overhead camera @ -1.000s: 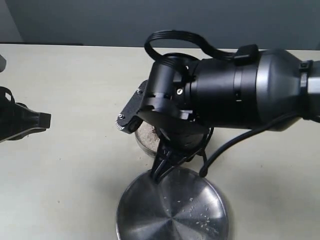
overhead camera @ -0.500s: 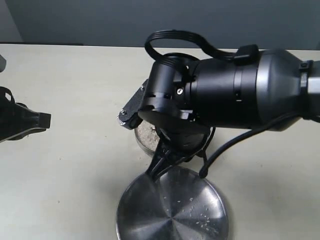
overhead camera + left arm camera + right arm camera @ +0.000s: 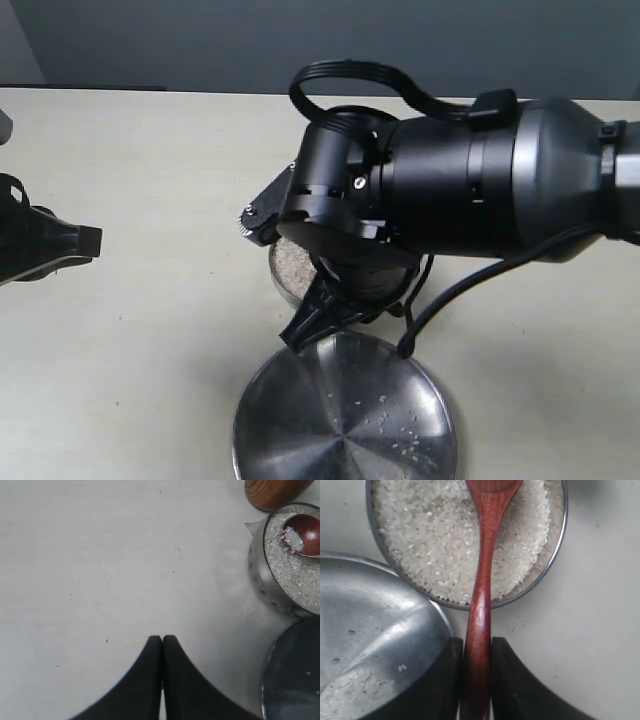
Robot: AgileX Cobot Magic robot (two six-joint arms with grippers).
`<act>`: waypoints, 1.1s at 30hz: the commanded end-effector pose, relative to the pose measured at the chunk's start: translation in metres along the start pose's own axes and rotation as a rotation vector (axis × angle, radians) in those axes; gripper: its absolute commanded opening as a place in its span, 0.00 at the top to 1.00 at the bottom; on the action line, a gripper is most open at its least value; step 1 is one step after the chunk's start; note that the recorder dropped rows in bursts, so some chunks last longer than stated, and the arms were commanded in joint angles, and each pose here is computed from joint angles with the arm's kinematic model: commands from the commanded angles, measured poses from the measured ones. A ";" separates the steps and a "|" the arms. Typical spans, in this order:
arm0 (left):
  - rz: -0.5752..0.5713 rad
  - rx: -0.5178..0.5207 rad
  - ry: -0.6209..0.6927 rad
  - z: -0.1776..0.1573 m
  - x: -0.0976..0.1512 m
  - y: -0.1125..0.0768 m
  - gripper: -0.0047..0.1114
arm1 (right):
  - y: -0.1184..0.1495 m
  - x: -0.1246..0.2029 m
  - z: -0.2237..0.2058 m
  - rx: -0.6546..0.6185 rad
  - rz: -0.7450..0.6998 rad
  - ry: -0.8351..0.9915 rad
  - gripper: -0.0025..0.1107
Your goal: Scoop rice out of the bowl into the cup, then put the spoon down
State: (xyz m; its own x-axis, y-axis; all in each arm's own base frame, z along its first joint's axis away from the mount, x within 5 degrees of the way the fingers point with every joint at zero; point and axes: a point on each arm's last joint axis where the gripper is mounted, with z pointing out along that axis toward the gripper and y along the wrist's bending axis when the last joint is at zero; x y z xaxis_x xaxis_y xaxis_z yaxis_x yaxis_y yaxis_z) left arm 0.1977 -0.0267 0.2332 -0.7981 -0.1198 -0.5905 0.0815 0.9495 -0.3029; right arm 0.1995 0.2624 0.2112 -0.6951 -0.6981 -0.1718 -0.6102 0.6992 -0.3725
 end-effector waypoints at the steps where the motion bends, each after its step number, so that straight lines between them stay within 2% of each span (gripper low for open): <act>1: 0.000 0.000 0.007 0.001 0.001 0.000 0.95 | -0.002 0.002 -0.005 -0.005 0.035 -0.020 0.98; 17: 0.002 -0.001 0.007 0.001 0.001 0.000 0.95 | -0.002 0.021 -0.002 -0.087 0.168 -0.123 0.98; 26: 0.006 -0.001 0.012 0.001 0.002 0.000 0.95 | -0.008 0.019 -0.004 -0.031 0.192 -0.158 0.98; 28: 0.006 -0.001 0.012 0.001 0.002 0.000 0.95 | -0.012 0.019 -0.008 -0.015 0.191 -0.182 0.98; 33: 0.006 -0.002 0.011 0.001 0.002 0.000 0.95 | -0.047 0.017 -0.006 -0.013 0.313 -0.193 0.98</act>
State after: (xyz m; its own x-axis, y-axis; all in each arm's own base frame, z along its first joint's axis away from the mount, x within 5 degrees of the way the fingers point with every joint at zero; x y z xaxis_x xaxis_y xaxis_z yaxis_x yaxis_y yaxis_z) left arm 0.1975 -0.0268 0.2332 -0.7991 -0.1194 -0.5892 0.0820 0.9493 -0.3034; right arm 0.2066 0.2279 0.2258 -0.7609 -0.4971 -0.4171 -0.4155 0.8669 -0.2753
